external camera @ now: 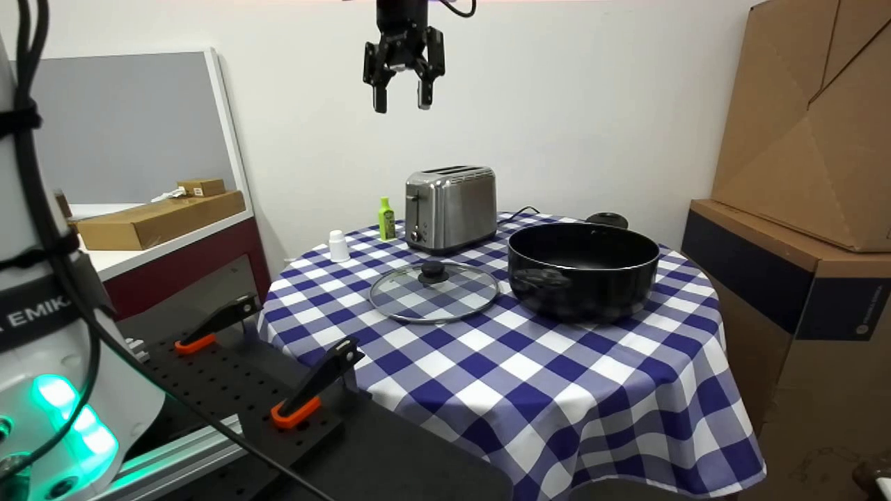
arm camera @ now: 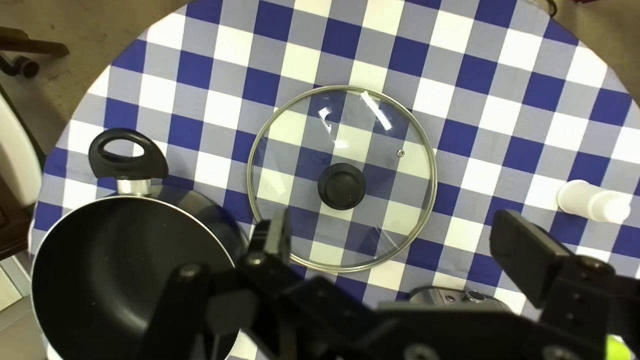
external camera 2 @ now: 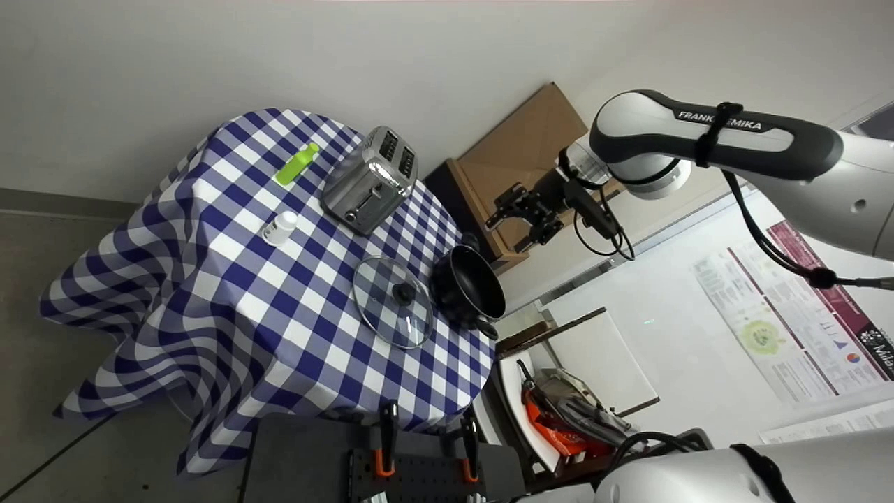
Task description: Uncover the pot and put the lid on the table
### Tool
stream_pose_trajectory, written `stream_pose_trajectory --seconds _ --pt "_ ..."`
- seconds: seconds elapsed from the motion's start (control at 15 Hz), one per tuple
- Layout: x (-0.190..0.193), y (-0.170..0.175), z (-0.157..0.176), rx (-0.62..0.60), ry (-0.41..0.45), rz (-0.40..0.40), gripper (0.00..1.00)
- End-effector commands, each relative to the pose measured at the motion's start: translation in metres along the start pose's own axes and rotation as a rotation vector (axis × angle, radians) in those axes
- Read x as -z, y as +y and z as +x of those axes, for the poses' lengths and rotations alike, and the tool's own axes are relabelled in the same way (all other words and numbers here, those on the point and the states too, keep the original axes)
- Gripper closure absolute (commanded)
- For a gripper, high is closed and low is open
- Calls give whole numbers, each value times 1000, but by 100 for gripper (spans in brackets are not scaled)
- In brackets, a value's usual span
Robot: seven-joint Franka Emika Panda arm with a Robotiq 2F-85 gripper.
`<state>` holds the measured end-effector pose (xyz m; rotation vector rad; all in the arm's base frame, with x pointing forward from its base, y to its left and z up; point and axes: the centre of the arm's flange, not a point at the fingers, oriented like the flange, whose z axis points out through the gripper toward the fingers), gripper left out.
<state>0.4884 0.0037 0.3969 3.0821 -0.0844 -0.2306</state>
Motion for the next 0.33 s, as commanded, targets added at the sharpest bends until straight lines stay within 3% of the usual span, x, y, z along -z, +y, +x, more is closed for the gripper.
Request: stream_pose_trajectory --seconds 0.0,0.27 --pt "3 0 -7 -7 7 0 0" --pt "6 1 -18 -11 14 1 0"
